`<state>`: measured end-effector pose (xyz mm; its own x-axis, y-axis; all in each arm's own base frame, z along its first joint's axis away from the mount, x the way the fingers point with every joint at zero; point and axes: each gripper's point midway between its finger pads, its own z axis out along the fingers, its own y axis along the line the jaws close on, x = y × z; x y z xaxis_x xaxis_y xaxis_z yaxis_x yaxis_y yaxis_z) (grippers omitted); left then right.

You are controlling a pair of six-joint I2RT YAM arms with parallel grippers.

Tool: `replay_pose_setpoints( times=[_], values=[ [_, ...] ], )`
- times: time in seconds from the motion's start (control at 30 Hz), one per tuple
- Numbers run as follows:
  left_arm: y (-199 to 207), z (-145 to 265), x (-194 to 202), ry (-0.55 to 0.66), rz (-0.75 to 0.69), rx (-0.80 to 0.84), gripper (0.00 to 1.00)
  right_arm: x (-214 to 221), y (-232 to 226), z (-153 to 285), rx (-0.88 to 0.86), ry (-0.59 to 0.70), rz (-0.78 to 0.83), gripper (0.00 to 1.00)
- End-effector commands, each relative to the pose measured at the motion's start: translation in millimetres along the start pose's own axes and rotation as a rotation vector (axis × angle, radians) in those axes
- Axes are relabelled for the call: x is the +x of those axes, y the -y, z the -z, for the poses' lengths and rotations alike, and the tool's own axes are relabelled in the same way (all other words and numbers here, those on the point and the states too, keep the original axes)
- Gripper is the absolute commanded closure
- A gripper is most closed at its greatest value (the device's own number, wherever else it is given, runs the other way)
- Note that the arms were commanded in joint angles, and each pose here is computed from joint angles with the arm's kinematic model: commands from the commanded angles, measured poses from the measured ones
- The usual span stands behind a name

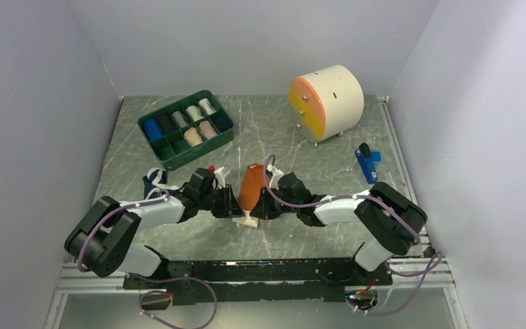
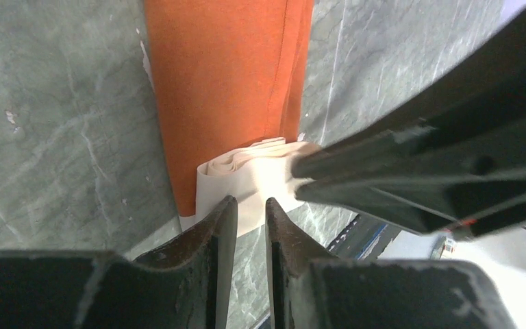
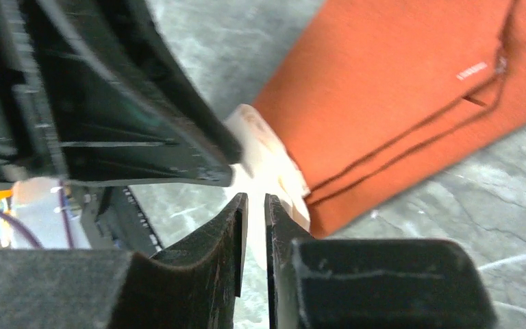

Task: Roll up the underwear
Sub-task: Roll the underwear to the center of the board.

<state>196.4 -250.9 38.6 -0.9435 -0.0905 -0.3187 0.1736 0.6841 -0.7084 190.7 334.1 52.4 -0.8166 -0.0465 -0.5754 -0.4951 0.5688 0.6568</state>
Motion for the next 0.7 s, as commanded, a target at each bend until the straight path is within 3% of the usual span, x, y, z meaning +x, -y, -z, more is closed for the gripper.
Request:
replay_pose_setpoints(
  times=[0.0,0.17,0.43,0.67],
  values=[
    [7.5,-1.0,-10.3,0.023,-0.035,0.010,0.73,3.4,20.1,-9.0,0.078,-0.008,-0.030,0.82],
    [5.8,-0.6,-11.2,0.025,-0.033,-0.005,0.69,31.9,42.3,-9.6,0.140,-0.070,-0.087,0.84],
    [4.8,11.8,-18.9,0.080,-0.030,-0.054,0.32,39.6,50.2,-14.3,0.165,-0.106,-0.096,0.85],
    [-11.5,31.9,-15.5,0.162,0.071,-0.154,0.25,42.3,53.8,-11.6,0.187,-0.109,-0.103,0.85]
  ],
)
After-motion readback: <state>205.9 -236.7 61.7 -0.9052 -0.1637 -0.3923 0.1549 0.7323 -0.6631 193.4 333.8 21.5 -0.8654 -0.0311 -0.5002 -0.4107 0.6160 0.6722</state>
